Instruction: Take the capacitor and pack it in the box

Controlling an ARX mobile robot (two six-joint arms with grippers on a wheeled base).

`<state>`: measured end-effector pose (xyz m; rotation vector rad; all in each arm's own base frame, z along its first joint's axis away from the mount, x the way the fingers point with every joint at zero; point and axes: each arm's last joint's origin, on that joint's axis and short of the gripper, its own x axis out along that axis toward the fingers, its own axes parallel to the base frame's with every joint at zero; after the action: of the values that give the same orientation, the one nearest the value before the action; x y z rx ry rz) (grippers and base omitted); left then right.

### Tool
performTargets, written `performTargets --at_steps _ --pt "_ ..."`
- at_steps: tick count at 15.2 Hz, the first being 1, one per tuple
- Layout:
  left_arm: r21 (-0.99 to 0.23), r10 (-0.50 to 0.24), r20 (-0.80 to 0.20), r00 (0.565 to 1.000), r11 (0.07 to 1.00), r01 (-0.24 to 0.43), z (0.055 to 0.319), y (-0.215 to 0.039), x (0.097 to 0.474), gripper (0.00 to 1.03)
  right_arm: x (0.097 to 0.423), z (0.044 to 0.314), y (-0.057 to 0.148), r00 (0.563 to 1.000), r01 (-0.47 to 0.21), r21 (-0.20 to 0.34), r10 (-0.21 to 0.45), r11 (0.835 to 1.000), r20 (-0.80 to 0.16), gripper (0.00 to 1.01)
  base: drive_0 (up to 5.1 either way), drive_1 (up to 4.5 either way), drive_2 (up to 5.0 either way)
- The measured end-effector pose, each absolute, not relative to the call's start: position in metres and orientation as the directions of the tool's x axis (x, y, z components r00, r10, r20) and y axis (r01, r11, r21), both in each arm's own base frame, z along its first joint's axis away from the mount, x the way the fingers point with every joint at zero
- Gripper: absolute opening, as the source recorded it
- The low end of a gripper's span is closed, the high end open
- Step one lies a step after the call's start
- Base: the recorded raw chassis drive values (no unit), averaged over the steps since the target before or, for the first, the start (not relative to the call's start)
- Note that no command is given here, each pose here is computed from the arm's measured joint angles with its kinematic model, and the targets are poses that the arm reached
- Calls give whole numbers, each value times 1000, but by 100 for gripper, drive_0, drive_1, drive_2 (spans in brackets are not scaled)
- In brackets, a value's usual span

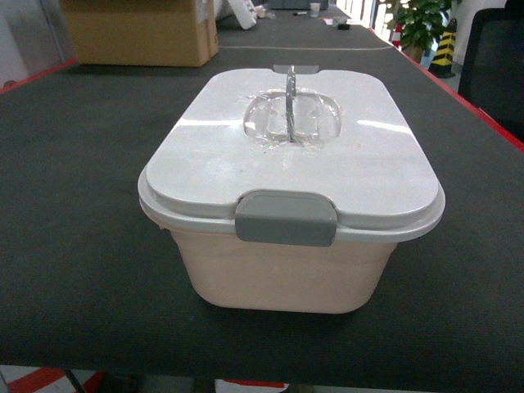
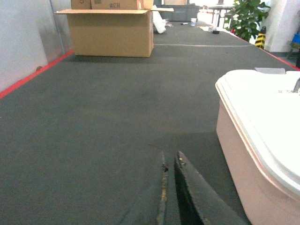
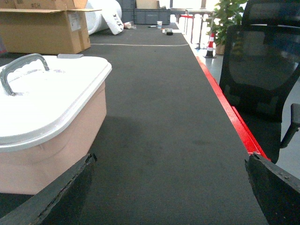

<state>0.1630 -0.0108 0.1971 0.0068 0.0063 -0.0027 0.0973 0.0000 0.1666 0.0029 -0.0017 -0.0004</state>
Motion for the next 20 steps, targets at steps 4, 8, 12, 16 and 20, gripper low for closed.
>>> performTargets --at_steps 4,8,12,16,20 --pt "3 21 -10 1000 1000 -21 188 1 152 2 97 167 0 1000 0 2 0 1000 2 98 0 0 0" --pt "3 -3 -8 1000 1000 3 184 0 144 2 97 167 0 1000 0 2 0 1000 2 98 0 0 0" --pt "3 -3 -8 1000 1000 3 177 0 132 2 97 167 0 1000 0 2 0 1000 2 98 0 0 0" --pt "3 -3 5 1000 1000 3 170 0 123 2 97 167 0 1000 0 2 0 1000 2 98 0 0 0" --pt "3 -3 11 1000 1000 3 171 0 115 2 97 167 0 1000 0 2 0 1000 1 98 0 0 0"
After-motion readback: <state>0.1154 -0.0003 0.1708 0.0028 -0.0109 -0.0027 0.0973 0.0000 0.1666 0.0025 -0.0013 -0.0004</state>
